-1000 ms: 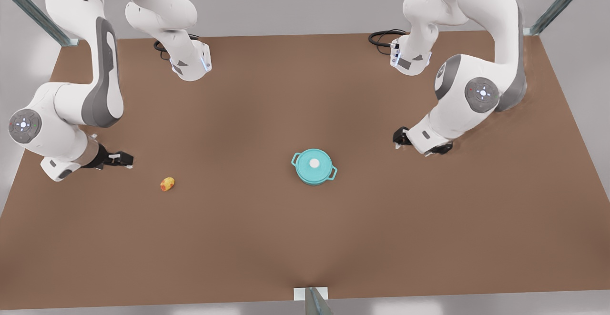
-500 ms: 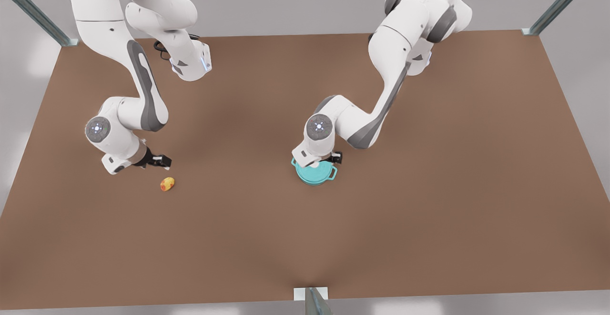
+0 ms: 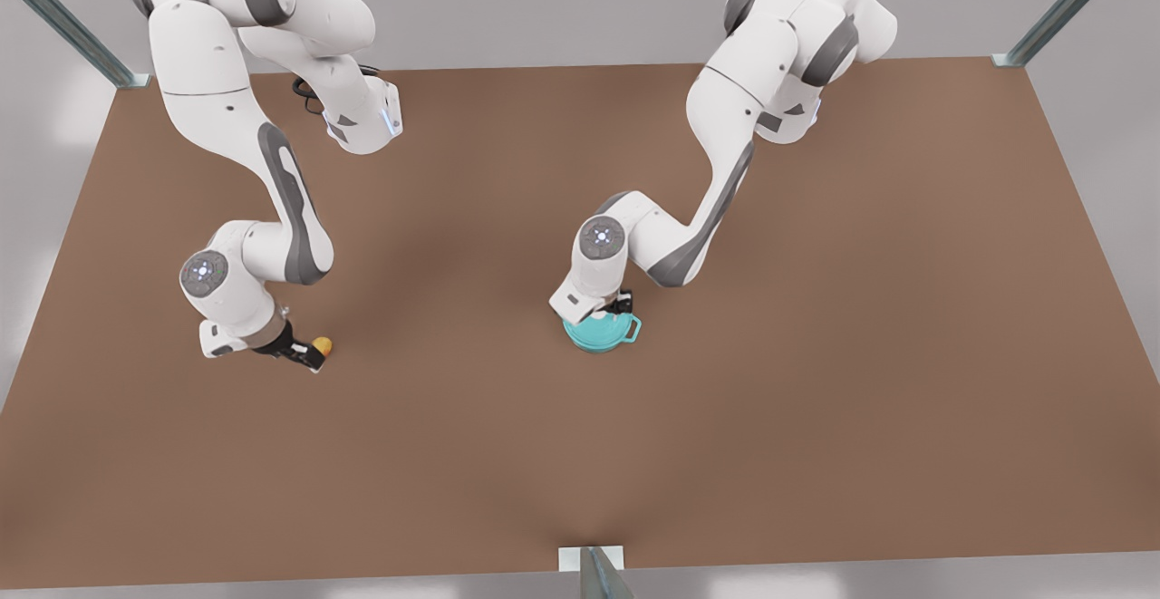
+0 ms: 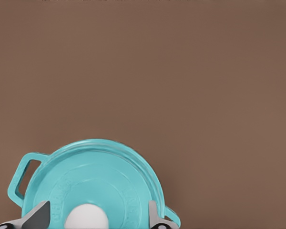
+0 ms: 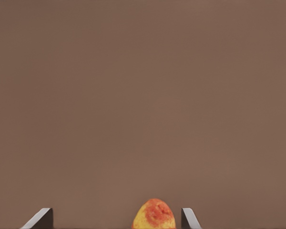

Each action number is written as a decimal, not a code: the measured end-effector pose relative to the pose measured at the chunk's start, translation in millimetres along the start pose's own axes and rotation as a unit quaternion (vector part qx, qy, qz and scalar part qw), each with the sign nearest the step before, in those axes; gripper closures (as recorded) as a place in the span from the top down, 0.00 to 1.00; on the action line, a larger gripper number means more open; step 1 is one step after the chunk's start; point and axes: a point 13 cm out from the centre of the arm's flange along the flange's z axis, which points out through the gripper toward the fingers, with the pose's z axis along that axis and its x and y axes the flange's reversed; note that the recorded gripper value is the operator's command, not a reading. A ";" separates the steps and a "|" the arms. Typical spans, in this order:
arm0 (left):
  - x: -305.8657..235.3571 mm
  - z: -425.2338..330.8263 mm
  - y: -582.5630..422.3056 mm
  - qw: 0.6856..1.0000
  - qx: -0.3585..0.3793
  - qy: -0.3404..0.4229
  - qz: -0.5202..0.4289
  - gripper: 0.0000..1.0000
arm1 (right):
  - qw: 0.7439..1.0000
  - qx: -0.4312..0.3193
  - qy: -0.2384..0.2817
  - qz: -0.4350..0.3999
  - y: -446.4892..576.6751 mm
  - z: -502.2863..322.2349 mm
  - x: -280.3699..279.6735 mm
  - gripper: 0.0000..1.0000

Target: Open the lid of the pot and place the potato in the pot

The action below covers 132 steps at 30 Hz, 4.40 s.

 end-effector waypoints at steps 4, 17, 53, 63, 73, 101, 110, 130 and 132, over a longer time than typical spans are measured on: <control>-0.6 11.0 0.4 1.000 -0.002 -0.004 -0.016 1.00 | 1.000 0.011 0.000 0.026 -14.5 12.1 -4.7 1.00; 14.0 19.5 0.9 0.999 -0.013 -0.007 -0.043 0.68 | 0.997 0.035 0.033 0.061 -22.6 54.8 28.9 1.00; -141.2 -305.0 425.5 0.990 0.020 -0.011 -0.139 1.00 | 0.993 0.054 0.044 0.097 -22.5 73.8 48.1 0.73; -106.6 -303.7 429.0 0.996 0.057 0.060 -0.041 1.00 | 0.993 0.051 0.042 0.102 -22.2 71.4 45.9 0.50; -97.5 -300.5 414.7 0.996 0.047 0.073 0.036 1.00 | 0.993 0.045 0.037 0.101 -18.9 59.1 41.1 0.50; -98.0 -302.5 399.4 0.990 0.029 0.069 0.123 1.00 | 0.995 0.034 0.056 0.070 30.3 11.2 56.4 0.49; -99.4 -302.6 399.1 0.989 0.028 0.067 0.131 1.00 | 0.996 0.035 0.069 0.050 69.3 0.1 80.2 0.49; -96.8 -309.0 381.9 0.988 0.022 0.061 0.142 1.00 | 0.996 0.025 0.087 0.010 205.3 -43.7 152.3 0.50; -96.3 -308.8 378.7 0.988 0.021 0.061 0.143 1.00 | 0.996 0.025 0.090 0.007 218.5 -46.6 163.9 0.50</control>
